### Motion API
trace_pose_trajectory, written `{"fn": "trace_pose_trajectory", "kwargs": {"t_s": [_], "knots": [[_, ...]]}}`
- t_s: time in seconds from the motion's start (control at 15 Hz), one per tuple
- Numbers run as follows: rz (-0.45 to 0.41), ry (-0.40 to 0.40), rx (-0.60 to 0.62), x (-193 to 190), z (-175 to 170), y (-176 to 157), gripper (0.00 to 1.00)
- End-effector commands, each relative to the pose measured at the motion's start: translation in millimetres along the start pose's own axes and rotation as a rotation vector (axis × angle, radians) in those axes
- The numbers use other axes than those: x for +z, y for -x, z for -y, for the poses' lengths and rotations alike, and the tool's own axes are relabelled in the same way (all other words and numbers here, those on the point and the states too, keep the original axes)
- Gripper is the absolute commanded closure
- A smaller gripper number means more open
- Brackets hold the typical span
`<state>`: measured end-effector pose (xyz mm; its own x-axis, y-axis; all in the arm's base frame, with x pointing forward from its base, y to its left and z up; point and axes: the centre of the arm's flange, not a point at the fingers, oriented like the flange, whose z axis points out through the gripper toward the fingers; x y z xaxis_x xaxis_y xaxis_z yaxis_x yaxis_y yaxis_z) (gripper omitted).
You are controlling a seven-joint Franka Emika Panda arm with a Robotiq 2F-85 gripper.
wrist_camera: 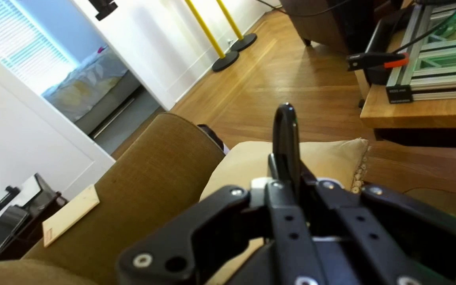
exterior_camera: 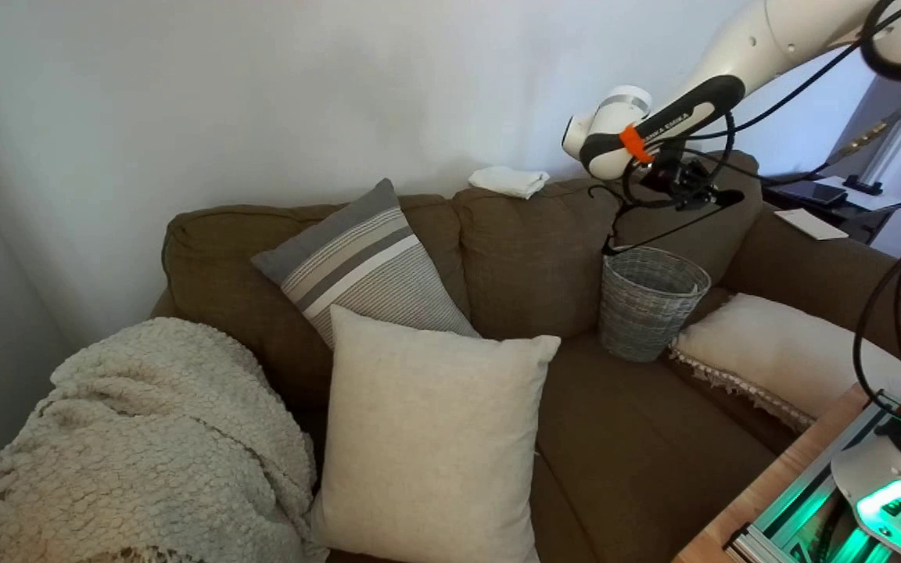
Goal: Take the hanger out of the bucket
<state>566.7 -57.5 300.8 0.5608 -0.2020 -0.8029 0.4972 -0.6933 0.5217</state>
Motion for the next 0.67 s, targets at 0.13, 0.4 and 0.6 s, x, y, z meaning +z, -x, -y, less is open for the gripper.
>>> {"fn": "trace_pose_trajectory", "kwargs": {"t_s": [0.13, 0.4, 0.6], "knots": [[-0.201, 0.11, -0.179, -19.8, 35.2, 115.5, 0.98], [-0.369, 0.113, -0.312, -3.8, 35.4, 112.1, 0.98], [-0.504, 0.067, -0.4, 36.5, 39.0, 63.9, 0.98]]}}
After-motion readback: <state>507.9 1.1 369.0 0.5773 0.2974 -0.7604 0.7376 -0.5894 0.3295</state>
